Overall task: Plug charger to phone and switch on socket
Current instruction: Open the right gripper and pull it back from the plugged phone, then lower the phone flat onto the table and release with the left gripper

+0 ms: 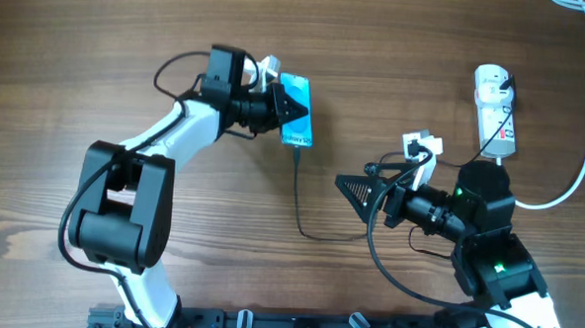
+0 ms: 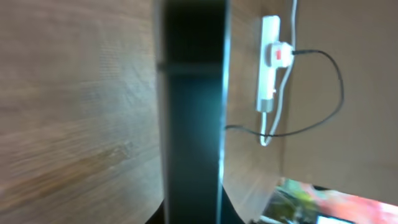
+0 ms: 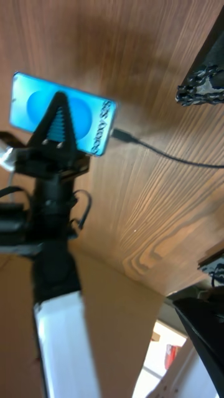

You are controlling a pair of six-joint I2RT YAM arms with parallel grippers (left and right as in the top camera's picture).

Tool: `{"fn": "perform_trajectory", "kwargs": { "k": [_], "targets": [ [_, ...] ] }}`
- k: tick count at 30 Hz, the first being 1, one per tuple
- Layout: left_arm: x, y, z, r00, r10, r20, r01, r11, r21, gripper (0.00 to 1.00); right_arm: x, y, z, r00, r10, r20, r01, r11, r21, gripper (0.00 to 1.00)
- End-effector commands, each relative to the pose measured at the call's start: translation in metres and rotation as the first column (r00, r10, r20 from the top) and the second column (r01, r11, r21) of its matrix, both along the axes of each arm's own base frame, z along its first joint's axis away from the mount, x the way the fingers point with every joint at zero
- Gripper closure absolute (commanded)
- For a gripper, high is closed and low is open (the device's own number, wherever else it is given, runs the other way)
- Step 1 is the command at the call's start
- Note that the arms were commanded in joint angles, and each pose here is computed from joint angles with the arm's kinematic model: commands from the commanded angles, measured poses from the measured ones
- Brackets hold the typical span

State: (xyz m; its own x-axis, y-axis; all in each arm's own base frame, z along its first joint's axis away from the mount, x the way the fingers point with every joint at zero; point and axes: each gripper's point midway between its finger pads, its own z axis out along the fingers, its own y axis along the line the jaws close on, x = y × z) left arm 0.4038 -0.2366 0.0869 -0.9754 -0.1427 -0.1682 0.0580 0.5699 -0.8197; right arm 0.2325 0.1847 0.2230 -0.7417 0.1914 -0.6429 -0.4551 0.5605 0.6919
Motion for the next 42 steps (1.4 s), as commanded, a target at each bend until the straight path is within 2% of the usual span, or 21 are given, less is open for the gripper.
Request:
{"fn": "perform_trajectory", "kwargs": {
  "k": [1,12,20,26,29,34,38,42],
  "targets": [
    [0.019,0.000,0.001,0.993,-0.035,0.109,0.027,0.997,0.077,0.96,0.003,-0.002,-0.002,1.000,-0.007,0.024,0.007,1.000,-0.029,0.00],
    [0.012,0.003,-0.058,0.999,-0.027,-0.034,0.031,0.993,0.115,0.96,0.001,-0.003,-0.005,1.000,-0.004,0.012,0.005,0.999,-0.037,0.00],
    [0.008,0.016,-0.082,0.996,0.017,-0.089,0.001,0.979,0.203,0.95,0.001,-0.003,-0.006,1.000,-0.005,0.009,0.005,0.999,-0.039,0.00],
    [0.004,0.026,-0.092,0.992,0.053,-0.117,-0.020,0.963,0.269,0.64,0.001,-0.003,-0.006,1.000,-0.005,0.008,0.005,0.999,-0.039,0.00],
    [0.001,0.032,-0.097,0.989,0.070,-0.133,-0.026,0.951,0.307,0.53,0.001,-0.003,-0.006,1.000,-0.005,0.008,0.005,0.999,-0.039,0.00],
    [-0.003,0.040,-0.103,0.984,0.092,-0.153,-0.032,0.935,0.353,0.19,0.001,-0.003,-0.006,1.000,-0.005,0.007,0.005,0.999,-0.038,0.01],
    [-0.009,0.051,-0.111,0.977,0.120,-0.174,-0.038,0.909,0.415,0.03,0.001,-0.003,-0.006,1.000,-0.004,0.007,0.005,0.999,-0.038,0.00],
    [-0.017,0.068,-0.120,0.968,0.162,-0.193,-0.042,0.860,0.508,0.00,0.000,-0.003,-0.006,1.000,-0.004,0.004,0.004,0.999,-0.040,0.00]
  ]
}}
